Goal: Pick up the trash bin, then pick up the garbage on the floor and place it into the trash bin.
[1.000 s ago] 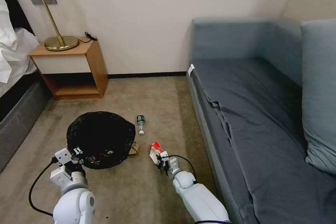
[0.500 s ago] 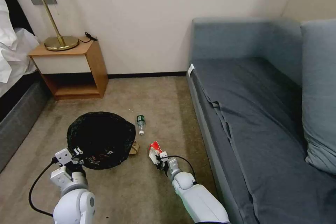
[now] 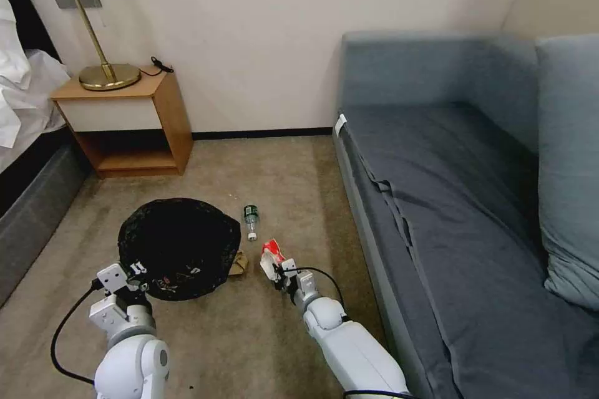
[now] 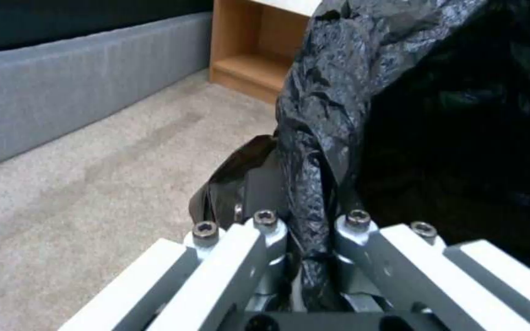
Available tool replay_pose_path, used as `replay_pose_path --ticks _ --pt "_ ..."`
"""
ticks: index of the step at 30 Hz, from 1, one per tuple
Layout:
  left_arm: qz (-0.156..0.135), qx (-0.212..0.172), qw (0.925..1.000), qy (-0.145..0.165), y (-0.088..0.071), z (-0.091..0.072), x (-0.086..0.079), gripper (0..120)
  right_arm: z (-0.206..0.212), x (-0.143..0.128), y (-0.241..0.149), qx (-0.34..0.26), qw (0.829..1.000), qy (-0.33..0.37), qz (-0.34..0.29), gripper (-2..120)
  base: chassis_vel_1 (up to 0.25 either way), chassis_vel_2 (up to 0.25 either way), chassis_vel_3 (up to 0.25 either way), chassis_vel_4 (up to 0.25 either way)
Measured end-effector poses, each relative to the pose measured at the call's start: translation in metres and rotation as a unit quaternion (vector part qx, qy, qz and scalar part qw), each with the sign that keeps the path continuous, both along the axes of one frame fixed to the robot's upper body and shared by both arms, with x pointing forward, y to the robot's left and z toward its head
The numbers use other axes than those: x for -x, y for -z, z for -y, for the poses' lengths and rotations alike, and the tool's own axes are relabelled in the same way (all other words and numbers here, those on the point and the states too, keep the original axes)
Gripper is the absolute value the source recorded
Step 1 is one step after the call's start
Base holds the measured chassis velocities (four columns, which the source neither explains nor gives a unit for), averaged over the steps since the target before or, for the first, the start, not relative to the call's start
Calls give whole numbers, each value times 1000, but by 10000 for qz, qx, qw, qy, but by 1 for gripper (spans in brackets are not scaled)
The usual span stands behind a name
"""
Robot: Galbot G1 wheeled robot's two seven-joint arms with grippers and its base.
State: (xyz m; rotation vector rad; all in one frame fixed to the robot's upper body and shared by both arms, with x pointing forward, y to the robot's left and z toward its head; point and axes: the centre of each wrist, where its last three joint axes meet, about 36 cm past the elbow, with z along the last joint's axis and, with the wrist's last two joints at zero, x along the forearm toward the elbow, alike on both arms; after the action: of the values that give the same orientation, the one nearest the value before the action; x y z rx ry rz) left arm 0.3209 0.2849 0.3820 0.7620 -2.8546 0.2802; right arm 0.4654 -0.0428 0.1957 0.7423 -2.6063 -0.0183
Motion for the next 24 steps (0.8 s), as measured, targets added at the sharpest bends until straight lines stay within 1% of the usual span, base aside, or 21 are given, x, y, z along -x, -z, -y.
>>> replay_pose_path --ticks 8,19,24 --pt "1 -4 10000 -37 1 -3 -1 4 -7 3 -6 -237 9996 87 159 0 0 0 0 0" --pt "-28 9 10000 -57 4 -5 -2 4 -5 -11 -18 -441 9980 223 390 0 0 0 0 0" --pt "-18 15 10000 -62 4 -5 -4 4 -3 -21 -29 -619 9958 322 586 0 0 0 0 0"
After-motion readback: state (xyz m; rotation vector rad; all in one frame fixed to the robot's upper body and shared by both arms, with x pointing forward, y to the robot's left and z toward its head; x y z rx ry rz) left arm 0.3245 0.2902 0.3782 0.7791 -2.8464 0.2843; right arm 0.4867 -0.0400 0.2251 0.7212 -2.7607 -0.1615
